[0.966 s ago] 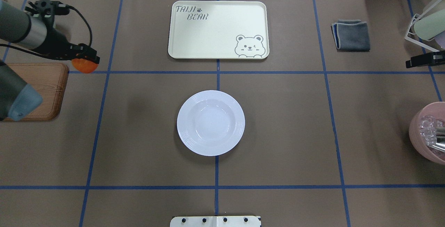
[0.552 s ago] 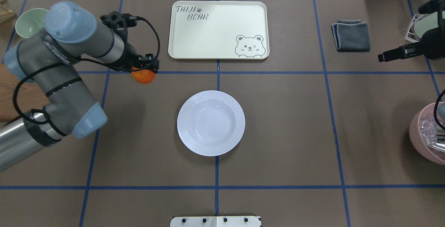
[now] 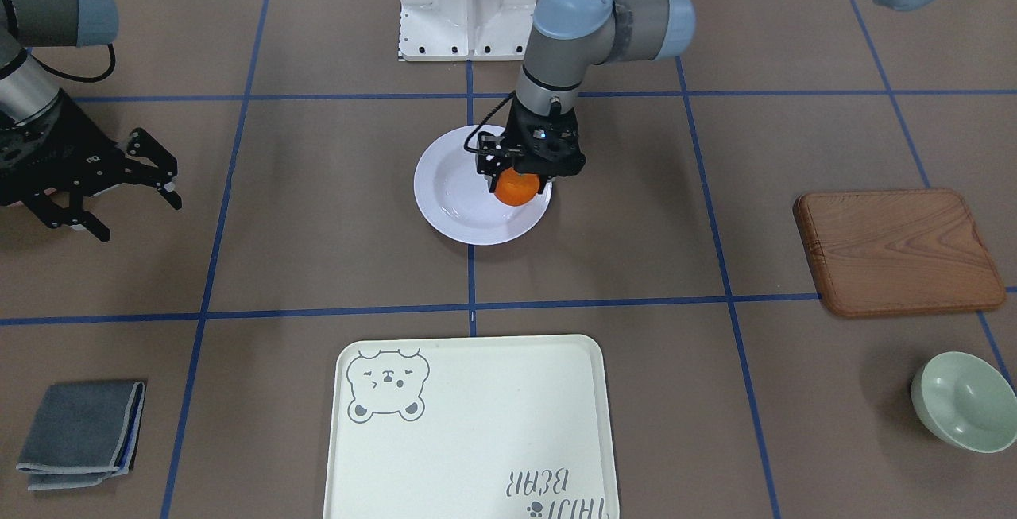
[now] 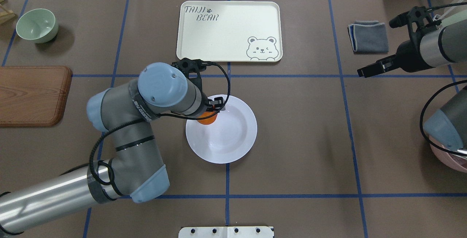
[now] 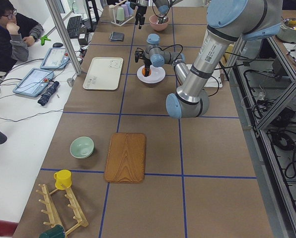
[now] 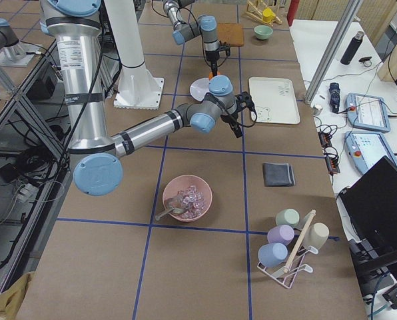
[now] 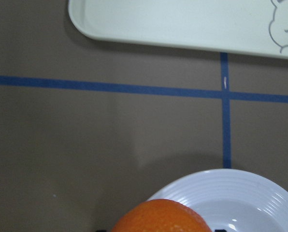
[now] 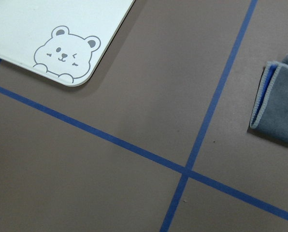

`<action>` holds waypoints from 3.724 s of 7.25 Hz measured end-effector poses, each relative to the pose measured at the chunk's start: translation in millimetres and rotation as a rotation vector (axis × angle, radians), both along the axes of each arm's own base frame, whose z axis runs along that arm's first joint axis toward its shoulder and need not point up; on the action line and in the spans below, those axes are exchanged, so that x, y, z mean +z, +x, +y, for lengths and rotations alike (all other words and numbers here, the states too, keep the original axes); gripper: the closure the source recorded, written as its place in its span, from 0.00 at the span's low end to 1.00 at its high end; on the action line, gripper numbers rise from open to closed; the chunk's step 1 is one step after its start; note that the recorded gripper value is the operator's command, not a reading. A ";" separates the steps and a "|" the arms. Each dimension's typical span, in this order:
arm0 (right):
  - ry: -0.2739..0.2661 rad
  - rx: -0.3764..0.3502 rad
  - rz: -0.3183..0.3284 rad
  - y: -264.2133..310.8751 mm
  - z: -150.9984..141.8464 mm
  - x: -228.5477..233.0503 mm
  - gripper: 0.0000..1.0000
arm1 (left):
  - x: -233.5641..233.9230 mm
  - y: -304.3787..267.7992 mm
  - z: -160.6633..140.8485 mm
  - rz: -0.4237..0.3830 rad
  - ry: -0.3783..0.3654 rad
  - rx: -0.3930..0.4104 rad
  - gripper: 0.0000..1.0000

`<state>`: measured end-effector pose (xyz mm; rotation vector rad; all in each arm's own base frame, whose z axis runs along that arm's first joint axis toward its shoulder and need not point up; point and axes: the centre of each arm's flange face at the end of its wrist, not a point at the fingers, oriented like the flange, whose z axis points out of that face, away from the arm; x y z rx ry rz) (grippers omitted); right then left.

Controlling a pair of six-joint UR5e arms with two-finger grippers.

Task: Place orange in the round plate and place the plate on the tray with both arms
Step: 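Carry the orange with the left gripper over the plate while the right arm moves in, then release the orange onto the plate and withdraw the left arm while the right approaches, then move the right gripper to the plate rim nearest the robot and grip it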

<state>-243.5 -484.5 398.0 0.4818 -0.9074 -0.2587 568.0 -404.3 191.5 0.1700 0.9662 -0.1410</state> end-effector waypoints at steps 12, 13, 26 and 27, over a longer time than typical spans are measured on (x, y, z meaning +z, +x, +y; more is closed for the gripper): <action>-0.017 -0.023 -0.015 -51.0 25.1 -15.7 0.00 | 17.3 -127.5 -86.4 -0.119 0.123 0.091 0.00; -0.108 0.022 -0.051 -61.8 34.3 -20.1 0.01 | 55.5 -199.0 -120.1 -0.175 0.167 0.141 0.00; -0.701 0.636 -0.457 -326.7 205.6 -119.1 0.07 | 482.9 -674.4 -157.4 -0.303 0.087 0.276 0.00; -0.698 0.644 -0.440 -332.2 205.1 -117.7 0.33 | 483.3 -674.5 -157.0 -0.303 0.086 0.275 0.00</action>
